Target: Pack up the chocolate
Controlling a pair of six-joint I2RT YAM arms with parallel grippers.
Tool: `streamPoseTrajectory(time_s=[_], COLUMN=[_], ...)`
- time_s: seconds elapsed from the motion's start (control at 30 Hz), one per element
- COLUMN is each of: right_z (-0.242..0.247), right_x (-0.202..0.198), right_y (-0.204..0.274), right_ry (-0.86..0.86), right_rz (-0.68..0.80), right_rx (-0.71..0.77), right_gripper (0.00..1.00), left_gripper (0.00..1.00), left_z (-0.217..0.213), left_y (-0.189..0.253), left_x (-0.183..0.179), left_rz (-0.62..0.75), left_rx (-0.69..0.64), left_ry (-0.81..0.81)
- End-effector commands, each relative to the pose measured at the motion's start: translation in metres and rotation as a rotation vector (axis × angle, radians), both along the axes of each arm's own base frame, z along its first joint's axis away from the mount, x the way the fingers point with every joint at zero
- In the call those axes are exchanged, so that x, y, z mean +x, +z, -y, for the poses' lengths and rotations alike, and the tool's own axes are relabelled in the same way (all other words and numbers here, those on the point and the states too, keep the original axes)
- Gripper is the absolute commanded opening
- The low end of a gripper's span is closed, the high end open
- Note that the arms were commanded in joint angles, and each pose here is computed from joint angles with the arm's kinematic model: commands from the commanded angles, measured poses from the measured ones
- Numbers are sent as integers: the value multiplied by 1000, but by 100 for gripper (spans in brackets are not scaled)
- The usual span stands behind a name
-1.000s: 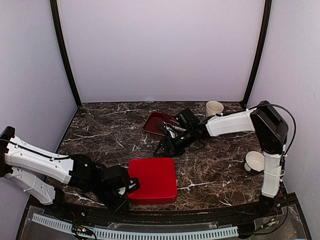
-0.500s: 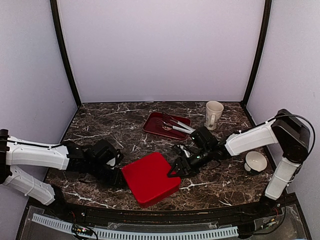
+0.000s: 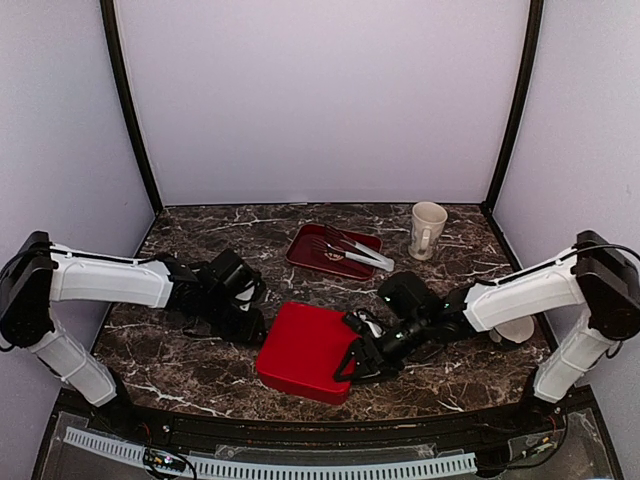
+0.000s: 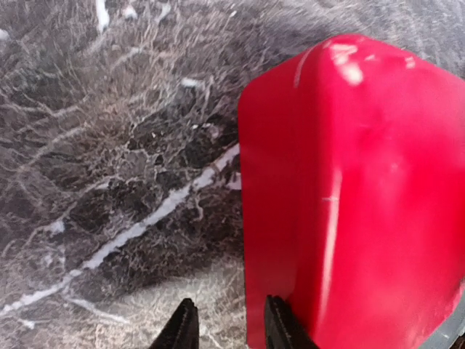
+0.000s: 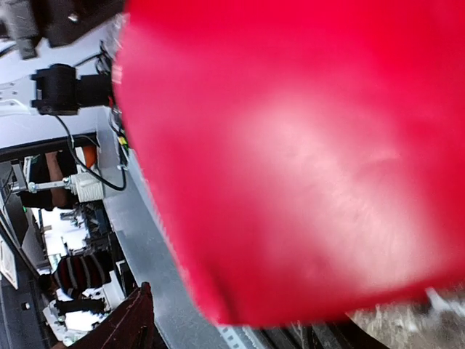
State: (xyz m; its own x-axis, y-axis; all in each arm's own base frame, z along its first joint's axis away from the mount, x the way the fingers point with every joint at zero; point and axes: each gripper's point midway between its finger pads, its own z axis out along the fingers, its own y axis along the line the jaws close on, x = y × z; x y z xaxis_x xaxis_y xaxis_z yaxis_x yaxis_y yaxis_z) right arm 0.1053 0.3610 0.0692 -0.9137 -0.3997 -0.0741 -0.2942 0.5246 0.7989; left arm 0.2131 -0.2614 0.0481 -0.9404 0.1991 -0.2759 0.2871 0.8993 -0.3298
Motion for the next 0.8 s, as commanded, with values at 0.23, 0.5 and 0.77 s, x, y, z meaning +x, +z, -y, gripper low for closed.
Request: streamPoseTrajectory(time_s=[0.23,0.5,0.77], right_z=[50,35,25], right_x=[69,107,113], right_y=[73,59,12], right_ry=[-196,-206,-165], right_rz=[263,299,237], right_rx=[19,-88,-158], right_gripper=[62,48,35], left_gripper=[35,30,26], left_z=[42,132,110], left_y=[99,77,13], left_x=[-47,-69,-87], left_rz=[193,190,58], left_rx=[-47,-28,121], left_ry=[-212,-394,-343])
